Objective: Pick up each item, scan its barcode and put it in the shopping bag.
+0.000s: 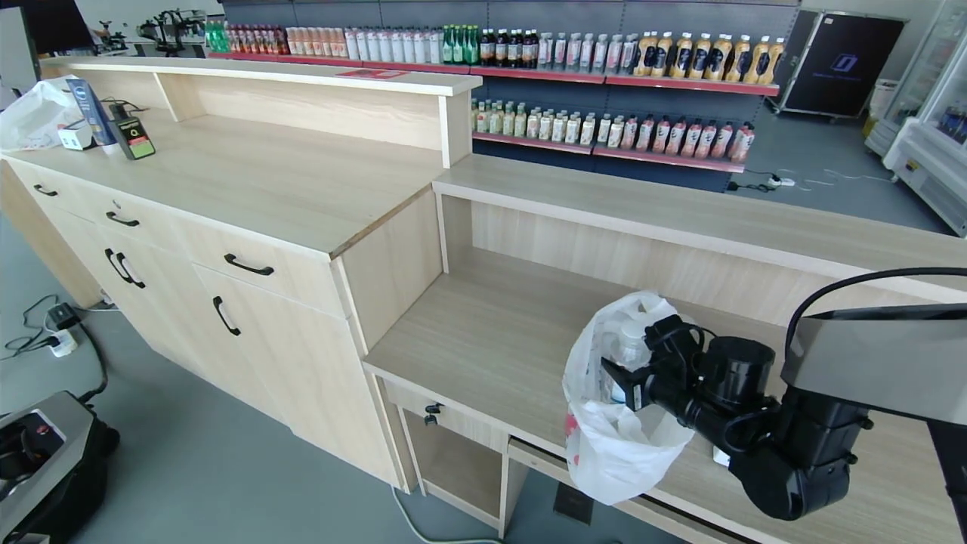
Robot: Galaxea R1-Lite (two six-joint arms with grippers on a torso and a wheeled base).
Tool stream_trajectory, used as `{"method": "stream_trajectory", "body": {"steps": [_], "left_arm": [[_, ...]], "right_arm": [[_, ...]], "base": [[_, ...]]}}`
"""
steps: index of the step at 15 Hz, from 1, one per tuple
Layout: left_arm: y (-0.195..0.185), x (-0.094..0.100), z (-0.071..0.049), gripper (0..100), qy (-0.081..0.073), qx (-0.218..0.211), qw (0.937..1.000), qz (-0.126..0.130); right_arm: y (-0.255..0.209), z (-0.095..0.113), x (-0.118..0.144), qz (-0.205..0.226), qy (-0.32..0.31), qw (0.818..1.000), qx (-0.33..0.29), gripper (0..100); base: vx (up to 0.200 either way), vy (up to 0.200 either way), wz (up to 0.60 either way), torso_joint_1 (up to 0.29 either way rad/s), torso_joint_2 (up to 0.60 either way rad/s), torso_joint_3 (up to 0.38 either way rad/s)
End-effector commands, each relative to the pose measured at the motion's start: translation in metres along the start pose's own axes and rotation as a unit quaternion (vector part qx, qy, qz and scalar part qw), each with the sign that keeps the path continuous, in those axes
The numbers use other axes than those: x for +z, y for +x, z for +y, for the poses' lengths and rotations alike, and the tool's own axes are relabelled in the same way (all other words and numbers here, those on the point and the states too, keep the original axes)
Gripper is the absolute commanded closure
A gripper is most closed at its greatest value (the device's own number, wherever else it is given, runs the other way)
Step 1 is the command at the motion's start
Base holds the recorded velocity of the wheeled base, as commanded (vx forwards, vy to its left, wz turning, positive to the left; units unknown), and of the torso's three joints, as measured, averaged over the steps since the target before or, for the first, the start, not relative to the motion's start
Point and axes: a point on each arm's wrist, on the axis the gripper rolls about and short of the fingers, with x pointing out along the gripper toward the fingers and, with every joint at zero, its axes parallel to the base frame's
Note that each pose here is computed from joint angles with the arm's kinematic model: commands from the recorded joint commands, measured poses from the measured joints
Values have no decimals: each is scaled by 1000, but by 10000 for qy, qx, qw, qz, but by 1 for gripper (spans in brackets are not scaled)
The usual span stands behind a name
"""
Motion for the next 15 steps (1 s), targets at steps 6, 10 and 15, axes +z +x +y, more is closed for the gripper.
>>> {"method": "stream_trajectory", "body": {"steps": [6, 10, 15], "left_arm": [[0, 0, 0, 0, 0, -2, 10000, -3], [0, 0, 0, 0, 0, -2, 10000, -3], [0, 0, 0, 0, 0, -2, 10000, -3]], "right_arm": [[3, -5, -24, 301, 55, 9995, -69, 100], [3, -5, -28, 360, 72, 9993, -57, 100], [4, -8, -12, 105, 72, 9999, -60, 0]], "base": [[0, 0, 0, 0, 0, 0], [0, 0, 0, 0, 0, 0], [0, 0, 0, 0, 0, 0]]}}
